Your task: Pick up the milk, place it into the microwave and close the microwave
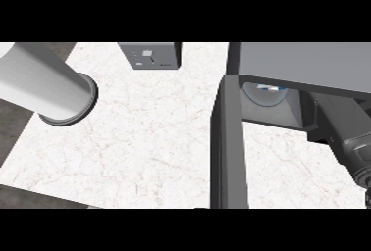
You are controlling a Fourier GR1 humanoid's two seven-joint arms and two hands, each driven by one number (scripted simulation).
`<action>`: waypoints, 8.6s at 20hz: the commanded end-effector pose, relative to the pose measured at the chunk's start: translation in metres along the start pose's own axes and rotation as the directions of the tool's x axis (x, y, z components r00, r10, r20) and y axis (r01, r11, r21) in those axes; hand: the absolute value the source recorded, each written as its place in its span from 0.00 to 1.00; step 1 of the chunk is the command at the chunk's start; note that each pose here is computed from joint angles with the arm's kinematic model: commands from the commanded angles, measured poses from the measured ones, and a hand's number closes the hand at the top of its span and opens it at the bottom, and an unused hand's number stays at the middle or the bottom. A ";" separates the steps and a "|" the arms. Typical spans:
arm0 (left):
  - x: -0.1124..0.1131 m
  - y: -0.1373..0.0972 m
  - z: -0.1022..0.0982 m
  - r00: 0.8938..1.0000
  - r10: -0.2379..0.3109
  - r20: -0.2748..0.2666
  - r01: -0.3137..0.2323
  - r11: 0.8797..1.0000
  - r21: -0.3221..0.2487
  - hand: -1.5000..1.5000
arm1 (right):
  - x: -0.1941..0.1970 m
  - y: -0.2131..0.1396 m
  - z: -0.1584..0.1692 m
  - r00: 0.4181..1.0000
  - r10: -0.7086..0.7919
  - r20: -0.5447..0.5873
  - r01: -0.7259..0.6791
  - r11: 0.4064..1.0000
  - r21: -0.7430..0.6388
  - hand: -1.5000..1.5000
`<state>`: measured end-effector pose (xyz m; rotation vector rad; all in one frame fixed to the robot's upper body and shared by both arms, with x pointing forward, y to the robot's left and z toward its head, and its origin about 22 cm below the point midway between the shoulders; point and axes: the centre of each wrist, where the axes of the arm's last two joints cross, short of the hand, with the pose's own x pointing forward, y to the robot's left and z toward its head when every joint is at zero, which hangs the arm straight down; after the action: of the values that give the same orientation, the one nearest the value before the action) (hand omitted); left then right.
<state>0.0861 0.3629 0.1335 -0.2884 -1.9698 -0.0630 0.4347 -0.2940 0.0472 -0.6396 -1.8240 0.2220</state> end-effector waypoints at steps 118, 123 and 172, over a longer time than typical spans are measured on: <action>-0.260 -0.254 -0.093 0.931 -0.243 -0.272 -0.002 0.742 -0.671 1.00 | -0.051 -0.125 0.290 0.728 -0.683 -0.065 0.660 0.672 0.336 0.00; -0.261 -0.281 -0.088 0.925 -0.268 -0.269 0.025 0.750 -0.661 1.00 | -0.016 -0.120 0.280 0.694 -0.716 -0.076 0.671 0.604 0.429 0.00; -0.236 -0.281 -0.270 0.965 -0.134 -0.224 0.117 0.989 -0.088 1.00 | 0.094 -0.147 0.220 0.665 -0.745 -0.049 0.623 0.518 0.586 0.00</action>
<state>0.3289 -0.0044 0.0424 -0.2482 -1.7613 -0.3112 0.1635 -0.3320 0.1106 0.5726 -1.9225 0.2835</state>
